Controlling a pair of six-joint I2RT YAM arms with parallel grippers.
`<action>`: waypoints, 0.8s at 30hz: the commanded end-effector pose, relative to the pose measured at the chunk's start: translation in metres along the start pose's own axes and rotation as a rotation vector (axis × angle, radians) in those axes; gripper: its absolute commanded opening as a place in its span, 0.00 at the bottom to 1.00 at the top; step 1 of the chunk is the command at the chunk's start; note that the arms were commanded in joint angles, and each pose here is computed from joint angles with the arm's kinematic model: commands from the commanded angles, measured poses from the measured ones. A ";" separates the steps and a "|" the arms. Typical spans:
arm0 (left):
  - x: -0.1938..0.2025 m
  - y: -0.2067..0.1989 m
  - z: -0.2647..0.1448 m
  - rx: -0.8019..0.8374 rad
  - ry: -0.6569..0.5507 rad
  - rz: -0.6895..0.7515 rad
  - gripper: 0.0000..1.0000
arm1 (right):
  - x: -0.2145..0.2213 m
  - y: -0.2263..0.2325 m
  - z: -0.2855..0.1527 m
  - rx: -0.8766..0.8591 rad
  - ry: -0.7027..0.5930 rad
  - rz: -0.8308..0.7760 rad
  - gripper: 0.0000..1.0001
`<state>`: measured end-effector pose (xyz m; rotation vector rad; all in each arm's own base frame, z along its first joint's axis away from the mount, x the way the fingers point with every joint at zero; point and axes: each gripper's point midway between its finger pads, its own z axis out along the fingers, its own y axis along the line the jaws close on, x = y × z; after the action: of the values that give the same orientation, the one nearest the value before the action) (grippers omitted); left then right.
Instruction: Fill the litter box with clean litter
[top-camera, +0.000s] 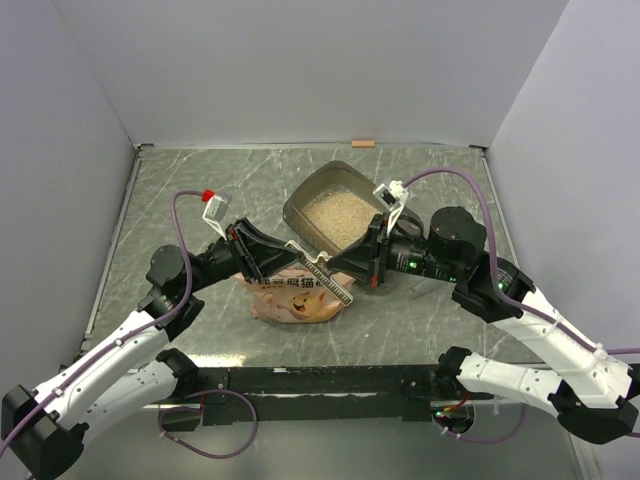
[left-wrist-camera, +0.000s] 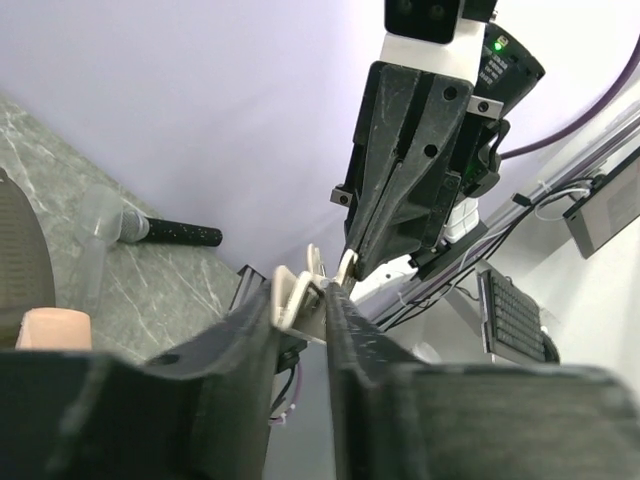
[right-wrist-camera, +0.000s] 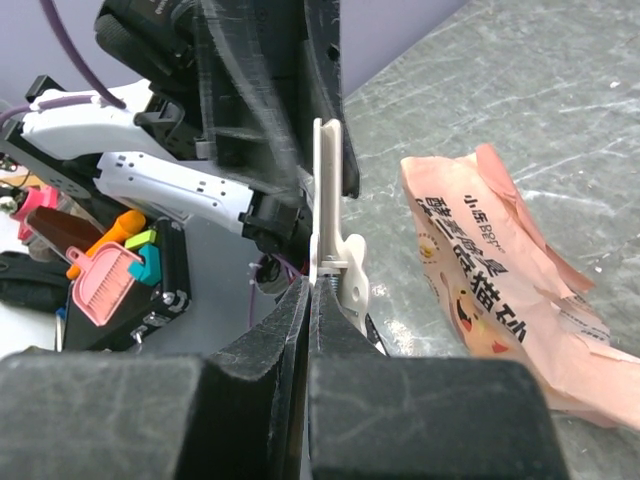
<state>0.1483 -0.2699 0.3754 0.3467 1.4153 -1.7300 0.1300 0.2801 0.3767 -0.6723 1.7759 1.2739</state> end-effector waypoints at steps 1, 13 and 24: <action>-0.009 -0.012 0.000 0.050 -0.032 0.068 0.22 | -0.009 0.007 -0.003 -0.019 -0.052 -0.015 0.00; 0.006 -0.017 -0.007 0.063 0.093 0.230 0.08 | 0.000 -0.012 -0.021 0.095 0.010 -0.131 0.58; 0.029 -0.031 -0.029 0.149 0.166 0.300 0.01 | 0.016 0.008 -0.019 -0.079 0.055 -0.240 0.78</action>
<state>0.1154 -0.2611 0.3578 0.6670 1.3702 -1.5860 0.1245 0.2557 0.3603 -0.8262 1.7444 1.0956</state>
